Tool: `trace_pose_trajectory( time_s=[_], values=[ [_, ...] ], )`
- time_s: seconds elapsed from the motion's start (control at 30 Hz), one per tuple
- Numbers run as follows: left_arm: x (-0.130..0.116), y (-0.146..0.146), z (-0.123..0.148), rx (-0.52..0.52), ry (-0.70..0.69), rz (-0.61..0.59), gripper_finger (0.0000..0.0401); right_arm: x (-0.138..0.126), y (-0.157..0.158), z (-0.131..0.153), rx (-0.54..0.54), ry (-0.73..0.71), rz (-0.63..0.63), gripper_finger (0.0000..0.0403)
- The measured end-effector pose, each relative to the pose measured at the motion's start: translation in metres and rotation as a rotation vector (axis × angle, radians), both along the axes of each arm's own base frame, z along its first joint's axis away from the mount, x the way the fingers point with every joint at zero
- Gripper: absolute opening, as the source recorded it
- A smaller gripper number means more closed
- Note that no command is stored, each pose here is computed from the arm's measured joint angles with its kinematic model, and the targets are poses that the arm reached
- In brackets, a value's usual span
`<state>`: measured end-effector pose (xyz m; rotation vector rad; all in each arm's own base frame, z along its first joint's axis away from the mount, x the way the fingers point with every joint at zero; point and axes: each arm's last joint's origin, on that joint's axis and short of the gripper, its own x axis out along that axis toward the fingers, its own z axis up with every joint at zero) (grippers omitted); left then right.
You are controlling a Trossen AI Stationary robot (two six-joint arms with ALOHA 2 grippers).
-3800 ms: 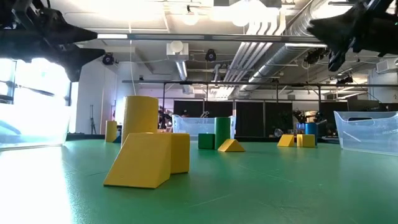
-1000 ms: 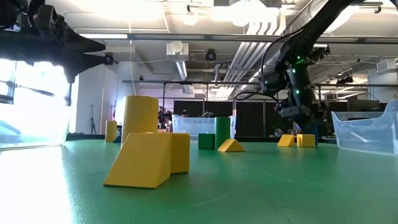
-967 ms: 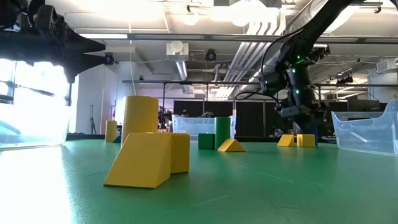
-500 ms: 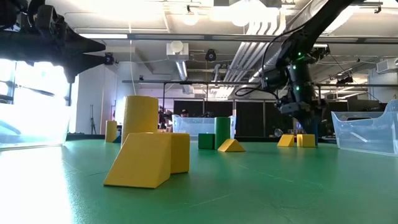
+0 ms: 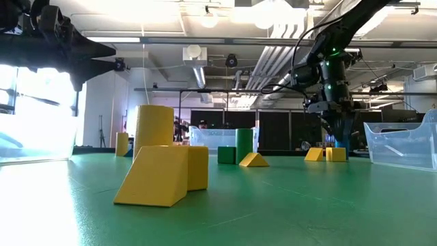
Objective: Sort blocks by size
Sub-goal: Put the blue cylindrical block into the right transparent bin
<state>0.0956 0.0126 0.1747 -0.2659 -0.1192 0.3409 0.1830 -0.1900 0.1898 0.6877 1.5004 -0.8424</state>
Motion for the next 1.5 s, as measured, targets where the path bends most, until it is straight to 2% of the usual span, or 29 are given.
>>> trace_pose_trajectory(
  time_s=[0.3, 0.57, 0.77, 0.87, 1.0, 1.1, 1.23, 1.37, 1.5],
  values=[
    [0.0, 0.0, 0.0, 0.0, 0.0, 0.0, 0.019, 0.001, -0.001, 0.0, -0.005, -0.008, 0.0, 0.0131],
    [0.0, 0.0, 0.0, 0.0, 0.0, 0.0, 0.019, 0.0, 0.005, 0.004, 0.001, -0.001, 0.015, 0.0125],
    [0.0, 0.0, 0.001, 0.009, -0.005, 0.001, 0.019, 0.008, 0.035, 0.048, -0.059, -0.014, 0.058, 0.0124],
    [0.0, 0.0, 0.002, 0.009, -0.017, 0.001, 0.019, 0.014, 0.058, 0.08, -0.123, -0.034, 0.089, 0.0124],
    [0.0, 0.0, 0.004, 0.017, -0.033, 0.002, 0.019, 0.017, 0.095, 0.114, -0.148, -0.112, 0.128, 0.0123],
    [0.0, 0.0, 0.004, 0.026, -0.038, 0.003, 0.019, 0.016, 0.123, 0.125, -0.079, -0.156, 0.152, 0.0123],
    [0.0, 0.0, 0.004, 0.027, -0.036, 0.003, 0.019, 0.011, 0.155, 0.126, 0.037, -0.17, 0.215, 0.0122],
    [0.0, 0.0, 0.004, 0.032, -0.034, 0.003, 0.019, 0.008, 0.176, 0.117, 0.097, -0.114, 0.2, 0.0122],
    [0.0, 0.0, 0.004, 0.048, -0.028, 0.005, 0.019, 0.003, 0.184, 0.097, 0.115, -0.017, 0.175, 0.0122]
  ],
)
